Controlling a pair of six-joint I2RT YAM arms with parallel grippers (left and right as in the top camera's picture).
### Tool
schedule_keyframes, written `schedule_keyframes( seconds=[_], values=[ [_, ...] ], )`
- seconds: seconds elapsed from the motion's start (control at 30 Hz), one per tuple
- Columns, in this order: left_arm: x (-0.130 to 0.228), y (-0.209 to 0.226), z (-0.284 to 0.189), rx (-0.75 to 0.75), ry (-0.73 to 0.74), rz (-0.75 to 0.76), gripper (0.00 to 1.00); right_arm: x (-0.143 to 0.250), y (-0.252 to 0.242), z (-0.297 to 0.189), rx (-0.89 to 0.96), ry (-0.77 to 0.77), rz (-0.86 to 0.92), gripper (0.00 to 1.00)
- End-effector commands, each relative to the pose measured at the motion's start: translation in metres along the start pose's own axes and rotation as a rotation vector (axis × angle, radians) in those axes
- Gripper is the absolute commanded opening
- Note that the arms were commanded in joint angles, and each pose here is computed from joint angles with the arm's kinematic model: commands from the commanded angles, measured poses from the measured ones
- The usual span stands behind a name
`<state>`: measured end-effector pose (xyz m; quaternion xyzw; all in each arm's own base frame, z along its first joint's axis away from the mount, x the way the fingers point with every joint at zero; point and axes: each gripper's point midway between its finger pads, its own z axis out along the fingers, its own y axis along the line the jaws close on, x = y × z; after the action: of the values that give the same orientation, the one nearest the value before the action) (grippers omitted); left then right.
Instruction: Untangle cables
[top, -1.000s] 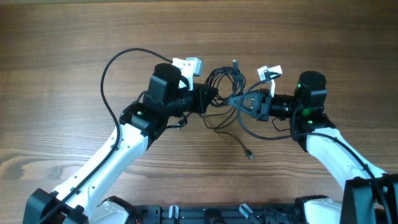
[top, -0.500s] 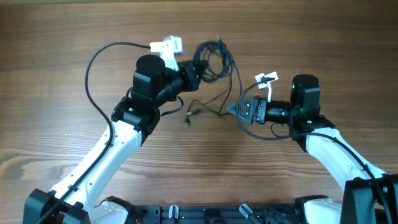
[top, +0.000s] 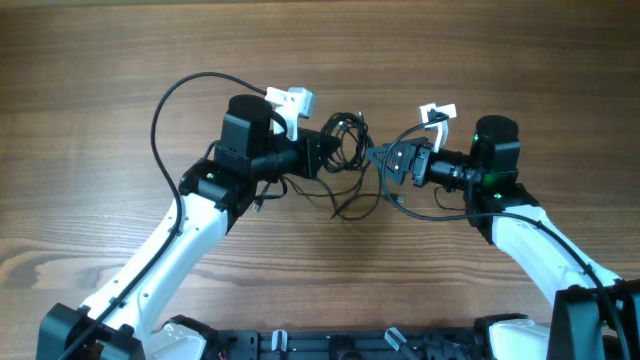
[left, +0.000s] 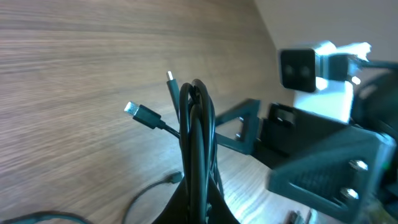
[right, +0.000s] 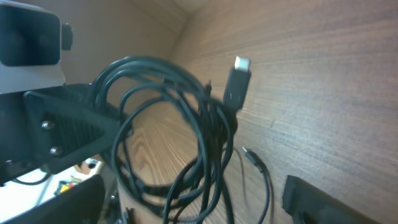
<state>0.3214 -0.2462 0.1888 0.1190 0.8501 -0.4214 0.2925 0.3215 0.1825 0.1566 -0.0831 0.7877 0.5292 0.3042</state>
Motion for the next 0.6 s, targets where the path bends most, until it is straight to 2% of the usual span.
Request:
schedule_keyframes(
  seconds=[0.0,0.07,0.17,0.27,0.33,0.43,0.57],
  values=[
    [0.012,-0.027,0.003,0.119,0.060,0.047,0.04,-0.004,0.002,0.001,0.006,-0.013,-0.103,0.80],
    [0.016,-0.034,0.006,0.131,0.073,0.014,0.04,-0.003,0.001,0.001,0.008,-0.011,-0.107,0.72],
    [0.020,-0.040,0.008,0.140,0.088,-0.030,0.04,-0.003,0.001,0.001,0.008,-0.011,-0.109,0.66],
    [0.025,-0.046,0.010,0.150,0.104,-0.054,0.04,-0.003,0.001,0.001,0.008,-0.009,-0.138,0.53],
    [0.029,-0.051,0.012,0.159,0.116,-0.046,0.06,-0.003,0.001,0.001,0.008,-0.009,-0.149,0.37],
    [0.036,-0.059,0.015,0.172,0.139,-0.036,0.09,-0.002,0.004,0.001,-0.009,-0.002,-0.149,0.30],
    [0.038,-0.054,0.021,0.110,0.123,-0.027,0.10,0.011,0.033,-0.002,-0.180,0.070,-0.179,0.24]
  ],
)
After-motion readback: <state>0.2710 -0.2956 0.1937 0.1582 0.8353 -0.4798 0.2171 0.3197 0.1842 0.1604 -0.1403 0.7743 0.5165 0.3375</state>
